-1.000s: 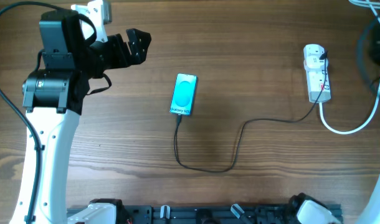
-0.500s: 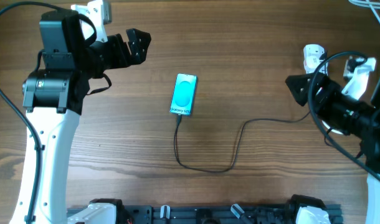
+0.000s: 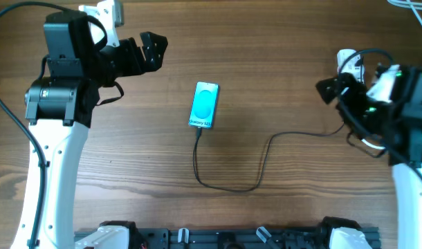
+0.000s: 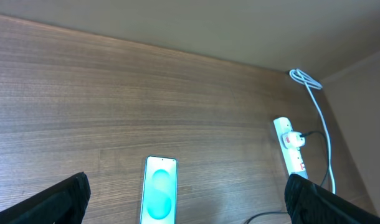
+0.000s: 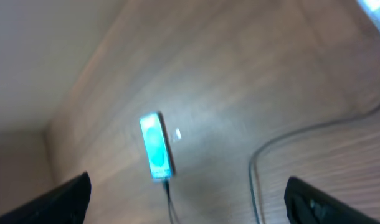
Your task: Plug charger to phone and switch on socket
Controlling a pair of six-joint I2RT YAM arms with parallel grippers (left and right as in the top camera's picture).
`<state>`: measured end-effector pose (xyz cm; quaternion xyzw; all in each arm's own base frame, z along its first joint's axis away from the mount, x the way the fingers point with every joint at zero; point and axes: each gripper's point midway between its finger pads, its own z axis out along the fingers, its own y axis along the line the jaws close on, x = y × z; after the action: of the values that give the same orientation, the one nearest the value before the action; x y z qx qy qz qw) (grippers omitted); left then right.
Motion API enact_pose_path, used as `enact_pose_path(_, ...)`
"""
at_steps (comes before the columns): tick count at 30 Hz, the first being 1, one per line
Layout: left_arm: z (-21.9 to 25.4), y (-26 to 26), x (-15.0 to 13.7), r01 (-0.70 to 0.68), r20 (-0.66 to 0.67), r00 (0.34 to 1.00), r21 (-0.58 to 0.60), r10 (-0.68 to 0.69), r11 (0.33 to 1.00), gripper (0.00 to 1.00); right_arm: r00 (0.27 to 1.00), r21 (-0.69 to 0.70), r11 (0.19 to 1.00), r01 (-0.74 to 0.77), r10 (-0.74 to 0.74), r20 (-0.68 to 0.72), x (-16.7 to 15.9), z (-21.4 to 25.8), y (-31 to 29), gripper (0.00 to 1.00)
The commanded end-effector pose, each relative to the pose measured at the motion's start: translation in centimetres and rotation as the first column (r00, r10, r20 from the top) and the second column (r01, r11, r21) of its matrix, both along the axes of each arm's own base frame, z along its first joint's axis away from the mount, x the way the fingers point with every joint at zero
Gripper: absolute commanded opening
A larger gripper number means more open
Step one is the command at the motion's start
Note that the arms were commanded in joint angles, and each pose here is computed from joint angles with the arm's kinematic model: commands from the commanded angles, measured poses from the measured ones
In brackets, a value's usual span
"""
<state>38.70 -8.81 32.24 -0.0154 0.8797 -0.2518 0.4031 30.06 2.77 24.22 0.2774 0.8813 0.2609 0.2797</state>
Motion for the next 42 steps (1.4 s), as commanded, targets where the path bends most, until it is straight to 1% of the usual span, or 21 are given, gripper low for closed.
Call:
enact_pose_path(1, 0.2, 0.2, 0.0, -0.003, 0.011, 1.000, 0.011, 0.003, 1.000, 1.00, 0.990, -0.099, 0.995, -0.009, 0.023, 0.140, -0.1, -1.8, 1.1, 1.00)
enact_pose_path(4, 0.2, 0.2, 0.0, -0.003, 0.011, 1.000, 0.011, 0.003, 1.000, 1.00, 0.944, -0.139, 0.990, -0.001, 0.047, 0.327, -0.7, -3.9, 2.1, 1.00)
enact_pose_path(7, 0.2, 0.2, 0.0, -0.003, 0.011, 1.000, 0.011, 0.003, 1.000, 1.00, 0.878, -0.133, 0.991, 0.027, 0.040, 0.476, -2.2, -5.9, 2.0, 1.00)
enact_pose_path(11, 0.2, 0.2, 0.0, -0.003, 0.011, 1.000, 0.010, 0.002, 1.000, 1.00, 0.803, -0.133, 0.986, 0.104, -0.004, 0.596, -3.8, -8.2, 0.9, 1.00)
enact_pose_path(15, 0.2, 0.2, 0.0, -0.003, 0.011, 1.000, 0.010, 0.002, 1.000, 1.00, 0.774, -0.137, 0.977, 0.161, -0.039, 0.632, -4.5, -9.5, 0.0, 1.00)
enact_pose_path(18, 0.2, 0.2, 0.0, -0.003, 0.011, 1.000, 0.011, 0.003, 1.000, 1.00, 0.768, -0.144, 0.969, 0.200, -0.063, 0.637, -4.7, -10.4, -0.7, 1.00)
enact_pose_path(25, 0.2, 0.2, 0.0, -0.003, 0.011, 1.000, 0.011, 0.003, 1.000, 1.00, 0.725, -0.311, 0.930, 0.196, 0.077, 0.685, -4.8, -9.6, -0.8, 0.99)
enact_pose_path(29, 0.2, 0.2, 0.0, -0.003, 0.011, 1.000, 0.010, 0.003, 1.000, 1.00, 0.675, -0.305, 0.928, 0.214, 0.085, 0.732, -5.1, -8.0, -0.8, 1.00)
enact_pose_path(31, 0.2, 0.2, 0.0, -0.003, 0.011, 1.000, 0.011, 0.003, 1.000, 1.00, 0.621, -0.284, 0.931, 0.230, 0.084, 0.779, -5.5, -6.4, -0.8, 1.00)
enact_pose_path(42, 0.2, 0.2, 0.0, -0.003, 0.011, 1.000, 0.011, 0.003, 1.000, 1.00, 0.636, -0.290, 0.931, 0.223, 0.087, 0.767, -5.4, -6.8, -0.7, 0.99)
